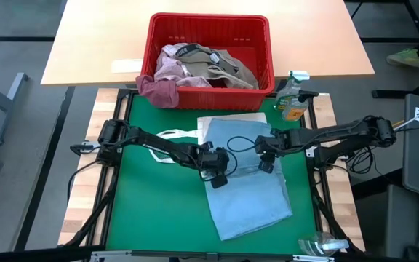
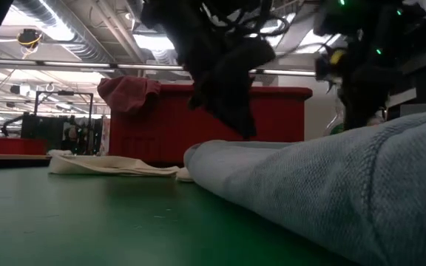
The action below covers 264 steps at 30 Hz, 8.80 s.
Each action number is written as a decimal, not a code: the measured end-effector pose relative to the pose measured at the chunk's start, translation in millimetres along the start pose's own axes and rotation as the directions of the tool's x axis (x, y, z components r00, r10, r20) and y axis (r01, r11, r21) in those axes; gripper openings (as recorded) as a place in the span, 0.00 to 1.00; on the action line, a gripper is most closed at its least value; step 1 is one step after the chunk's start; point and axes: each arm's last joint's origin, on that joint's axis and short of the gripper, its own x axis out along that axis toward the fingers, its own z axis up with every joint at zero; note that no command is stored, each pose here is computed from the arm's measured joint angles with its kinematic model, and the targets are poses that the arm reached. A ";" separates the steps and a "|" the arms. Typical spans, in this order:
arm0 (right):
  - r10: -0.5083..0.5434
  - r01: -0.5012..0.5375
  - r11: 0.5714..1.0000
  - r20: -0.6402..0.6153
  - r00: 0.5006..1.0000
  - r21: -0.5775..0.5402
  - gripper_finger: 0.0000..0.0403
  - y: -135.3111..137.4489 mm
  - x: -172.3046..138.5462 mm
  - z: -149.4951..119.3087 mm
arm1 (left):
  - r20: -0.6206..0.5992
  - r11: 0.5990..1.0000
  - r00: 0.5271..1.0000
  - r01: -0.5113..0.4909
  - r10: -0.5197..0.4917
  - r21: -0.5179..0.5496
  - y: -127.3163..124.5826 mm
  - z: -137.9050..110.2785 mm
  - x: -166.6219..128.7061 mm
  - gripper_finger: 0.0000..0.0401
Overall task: Fold Laundry from Bin
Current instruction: Fold the blue pants from the red laundry basket
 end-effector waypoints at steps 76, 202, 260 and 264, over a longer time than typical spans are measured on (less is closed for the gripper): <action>0.485 -0.469 0.871 0.096 0.869 -0.148 0.37 21.8 -76.0 15.7 | 0.136 0.926 0.916 0.376 -0.377 0.036 -27.2 22.1 -73.0 0.14; -0.011 0.027 0.917 -0.042 0.999 0.399 0.68 -123.9 52.1 -23.2 | 0.088 0.763 0.992 -0.014 0.092 -0.646 185.2 -11.2 52.8 0.09; 0.083 -0.037 0.910 -0.096 0.992 0.413 0.13 -126.3 49.2 -5.1 | 0.183 0.794 0.980 0.054 0.073 -0.605 177.6 3.5 33.1 0.04; 0.020 0.001 0.938 -0.058 0.998 0.347 0.10 -128.7 46.1 -1.8 | 0.209 0.846 0.976 0.059 0.063 -0.530 174.7 6.3 30.9 0.04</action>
